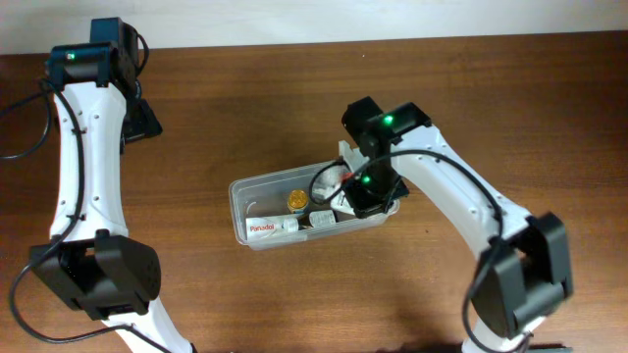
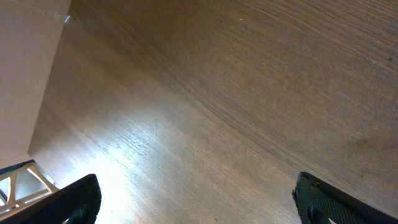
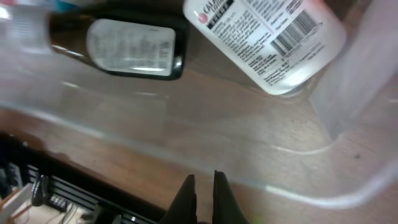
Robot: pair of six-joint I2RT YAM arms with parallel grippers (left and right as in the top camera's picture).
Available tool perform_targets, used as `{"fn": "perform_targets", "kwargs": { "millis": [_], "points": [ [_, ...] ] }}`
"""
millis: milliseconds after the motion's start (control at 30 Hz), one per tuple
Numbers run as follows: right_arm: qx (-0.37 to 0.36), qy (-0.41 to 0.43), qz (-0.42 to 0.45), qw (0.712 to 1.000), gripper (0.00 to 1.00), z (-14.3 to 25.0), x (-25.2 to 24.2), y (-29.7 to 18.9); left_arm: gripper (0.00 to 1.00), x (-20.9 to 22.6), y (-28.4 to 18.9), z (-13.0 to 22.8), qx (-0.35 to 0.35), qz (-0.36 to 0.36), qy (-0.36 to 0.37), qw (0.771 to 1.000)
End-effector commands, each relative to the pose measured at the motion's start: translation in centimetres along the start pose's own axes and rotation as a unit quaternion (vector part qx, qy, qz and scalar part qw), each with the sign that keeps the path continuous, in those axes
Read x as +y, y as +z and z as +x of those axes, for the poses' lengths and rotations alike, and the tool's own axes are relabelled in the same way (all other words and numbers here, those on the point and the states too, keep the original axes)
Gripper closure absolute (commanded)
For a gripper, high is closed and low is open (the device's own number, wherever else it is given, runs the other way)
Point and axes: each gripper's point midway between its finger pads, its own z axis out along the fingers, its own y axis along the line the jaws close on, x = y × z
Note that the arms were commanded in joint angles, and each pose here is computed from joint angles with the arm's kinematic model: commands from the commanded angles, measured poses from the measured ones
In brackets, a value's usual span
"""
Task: Pack container
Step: 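Drag the clear container leftward and straighten it with the right gripper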
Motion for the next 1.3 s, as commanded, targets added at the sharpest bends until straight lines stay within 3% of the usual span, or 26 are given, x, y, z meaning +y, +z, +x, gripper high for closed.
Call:
{"fn": "perform_targets", "kwargs": {
  "millis": [0,333,533,867,1267],
  "points": [
    [-0.045,-0.008,-0.007,0.999,0.96,0.4,0.8,-2.8,0.00,0.4,-0.3,-0.1,-0.006,-0.005,-0.005,1.000],
    [-0.027,-0.029,-0.021,0.999,0.96,2.2,2.9,-3.2,0.01,0.4,-0.3,-0.1,-0.006,-0.005,-0.005,1.000],
    [-0.026,-0.126,-0.027,0.991,0.96,2.9,7.5,-2.2,0.01,0.4,-0.3,-0.1,-0.006,-0.005,-0.005,1.000],
    [-0.055,-0.348,-0.030,0.935,0.96,4.0,15.5,0.0,0.01,0.4,-0.3,-0.1,-0.006,-0.005,-0.005,1.000],
    [-0.055,-0.451,-0.033,0.890,0.96,3.1,19.0,4.1,0.01,0.4,-0.3,-0.1,-0.006,-0.005,-0.005,1.000]
  ]
}}
